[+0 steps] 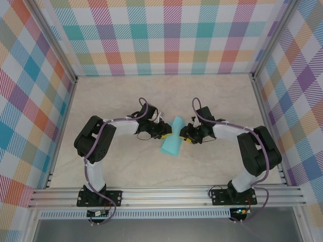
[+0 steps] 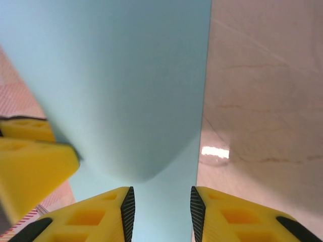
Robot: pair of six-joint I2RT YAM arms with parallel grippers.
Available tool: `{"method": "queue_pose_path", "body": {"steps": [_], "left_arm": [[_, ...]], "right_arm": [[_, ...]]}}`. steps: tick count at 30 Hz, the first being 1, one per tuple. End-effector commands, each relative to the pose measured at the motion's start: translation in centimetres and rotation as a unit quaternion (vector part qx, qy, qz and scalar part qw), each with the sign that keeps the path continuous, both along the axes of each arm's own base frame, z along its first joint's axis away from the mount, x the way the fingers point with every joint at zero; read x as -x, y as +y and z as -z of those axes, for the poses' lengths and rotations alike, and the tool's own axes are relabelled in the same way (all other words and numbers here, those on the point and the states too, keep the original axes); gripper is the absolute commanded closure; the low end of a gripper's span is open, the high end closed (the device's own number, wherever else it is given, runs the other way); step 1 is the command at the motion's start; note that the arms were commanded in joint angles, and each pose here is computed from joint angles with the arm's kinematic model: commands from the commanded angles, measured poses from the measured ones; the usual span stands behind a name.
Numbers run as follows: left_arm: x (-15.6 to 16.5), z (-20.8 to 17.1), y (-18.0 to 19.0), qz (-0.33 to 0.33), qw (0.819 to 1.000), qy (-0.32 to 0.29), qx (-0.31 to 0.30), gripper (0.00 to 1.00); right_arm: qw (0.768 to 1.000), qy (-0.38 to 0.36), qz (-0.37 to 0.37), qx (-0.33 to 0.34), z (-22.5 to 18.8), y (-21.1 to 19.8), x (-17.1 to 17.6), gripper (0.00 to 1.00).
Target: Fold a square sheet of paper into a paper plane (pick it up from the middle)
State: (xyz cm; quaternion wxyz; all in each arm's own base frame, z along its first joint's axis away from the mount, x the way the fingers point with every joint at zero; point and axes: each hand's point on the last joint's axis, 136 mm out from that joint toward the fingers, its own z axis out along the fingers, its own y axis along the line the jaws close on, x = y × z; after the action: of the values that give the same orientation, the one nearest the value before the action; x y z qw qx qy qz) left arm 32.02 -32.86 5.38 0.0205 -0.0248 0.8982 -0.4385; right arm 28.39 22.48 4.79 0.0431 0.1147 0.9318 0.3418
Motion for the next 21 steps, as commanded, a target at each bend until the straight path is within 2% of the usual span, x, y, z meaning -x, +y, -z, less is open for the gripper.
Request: {"method": "queue_pose_path", "body": {"steps": [1, 6, 8, 21], "left_arm": [[-0.8, -0.4, -0.5, 0.005, 1.000, -0.002, 0.014, 0.77], [-1.1, -0.4, -0.1, -0.004, 1.000, -0.005, 0.005, 0.79], [-1.0, -0.7, 0.0, -0.006, 1.000, -0.009, 0.005, 0.72], [-1.1, -1.9, 0.7, 0.012, 0.999, -0.028, 0.017, 0.56]], "right_arm": [[1.000, -0.018, -0.012, 0.001, -1.2, -0.2, 1.0, 0.62], [0.997, -0.072, -0.031, 0.027, -3.2, -0.3, 2.1, 0.48], [0.995, -0.086, -0.037, 0.043, -3.5, -0.3, 2.6, 0.44], [0.992, -0.105, -0.064, 0.042, -3.8, 1.4, 3.9, 0.39]]}}
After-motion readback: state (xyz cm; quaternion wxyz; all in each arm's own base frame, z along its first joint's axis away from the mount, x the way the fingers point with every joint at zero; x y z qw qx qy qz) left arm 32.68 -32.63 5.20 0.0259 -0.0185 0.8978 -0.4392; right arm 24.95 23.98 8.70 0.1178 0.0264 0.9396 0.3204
